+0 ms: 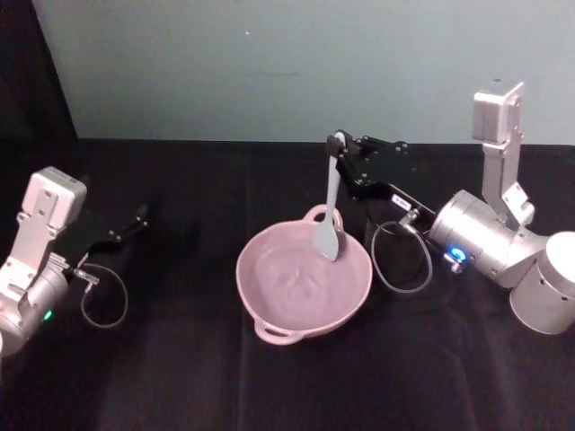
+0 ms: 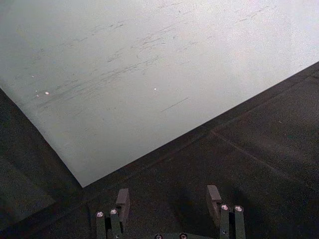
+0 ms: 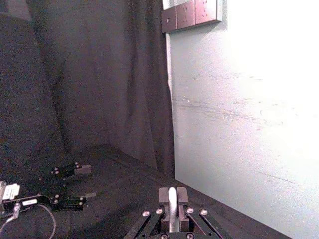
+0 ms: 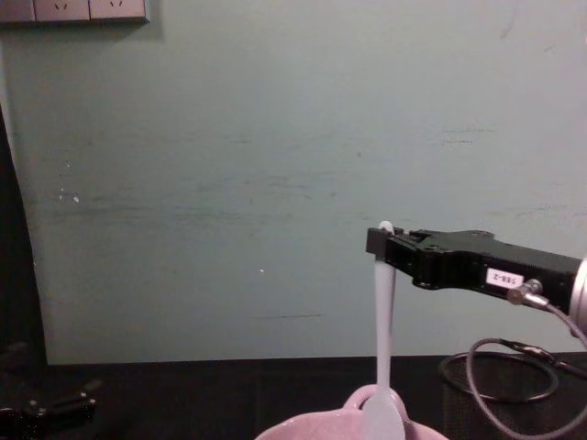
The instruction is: Use the one hand to pick up the spoon and stir the clear water in the bowl.
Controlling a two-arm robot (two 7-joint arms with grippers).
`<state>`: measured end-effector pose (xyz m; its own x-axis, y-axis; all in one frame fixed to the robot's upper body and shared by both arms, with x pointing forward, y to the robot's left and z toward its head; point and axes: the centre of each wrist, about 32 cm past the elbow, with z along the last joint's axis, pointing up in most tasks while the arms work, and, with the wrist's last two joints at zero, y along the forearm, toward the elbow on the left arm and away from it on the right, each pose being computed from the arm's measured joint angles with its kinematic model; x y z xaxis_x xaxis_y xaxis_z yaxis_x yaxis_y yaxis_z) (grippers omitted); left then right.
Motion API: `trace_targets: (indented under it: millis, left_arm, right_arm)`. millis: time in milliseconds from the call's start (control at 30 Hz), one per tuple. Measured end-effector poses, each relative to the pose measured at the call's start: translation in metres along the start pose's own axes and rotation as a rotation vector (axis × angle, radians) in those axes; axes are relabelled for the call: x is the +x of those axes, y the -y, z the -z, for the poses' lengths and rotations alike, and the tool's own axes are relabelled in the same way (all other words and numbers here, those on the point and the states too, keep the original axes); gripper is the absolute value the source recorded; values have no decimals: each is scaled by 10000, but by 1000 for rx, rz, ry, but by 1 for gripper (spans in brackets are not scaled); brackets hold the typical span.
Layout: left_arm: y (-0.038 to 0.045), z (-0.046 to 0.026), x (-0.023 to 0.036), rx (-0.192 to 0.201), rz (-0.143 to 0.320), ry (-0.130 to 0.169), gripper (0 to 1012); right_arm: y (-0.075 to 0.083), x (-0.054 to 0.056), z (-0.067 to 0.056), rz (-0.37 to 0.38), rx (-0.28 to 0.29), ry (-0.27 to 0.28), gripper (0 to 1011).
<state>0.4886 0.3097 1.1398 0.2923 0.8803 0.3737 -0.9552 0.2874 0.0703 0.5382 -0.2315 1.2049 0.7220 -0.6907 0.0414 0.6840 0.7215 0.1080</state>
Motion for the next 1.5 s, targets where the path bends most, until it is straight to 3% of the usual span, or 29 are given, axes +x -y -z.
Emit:
trace_targets:
  millis: [333,600,767,900,1233,1500]
  left_arm:
    - [0,0,0,0,0,0,1011]
    - [0,0,0,0,0,0,1011]
    - [0,0,0,0,0,0,1011]
    - [0,0,0,0,0,0,1011]
    - [0,0,0,0,0,0,1011]
    - [0,0,0,0,0,0,1011]
  right_arm:
    - [89,-36,-54,-8,-22,16,105]
    - [36,-284,-121,-93,-58,43,105]
    - [-29,-486,-150,-161,-53,44,105]
    - [-68,-560,-170,-187,-44,43,105]
    - [-108,-529,-299,-182,-2,66,105]
    - [-65,-356,-668,-142,48,142,105]
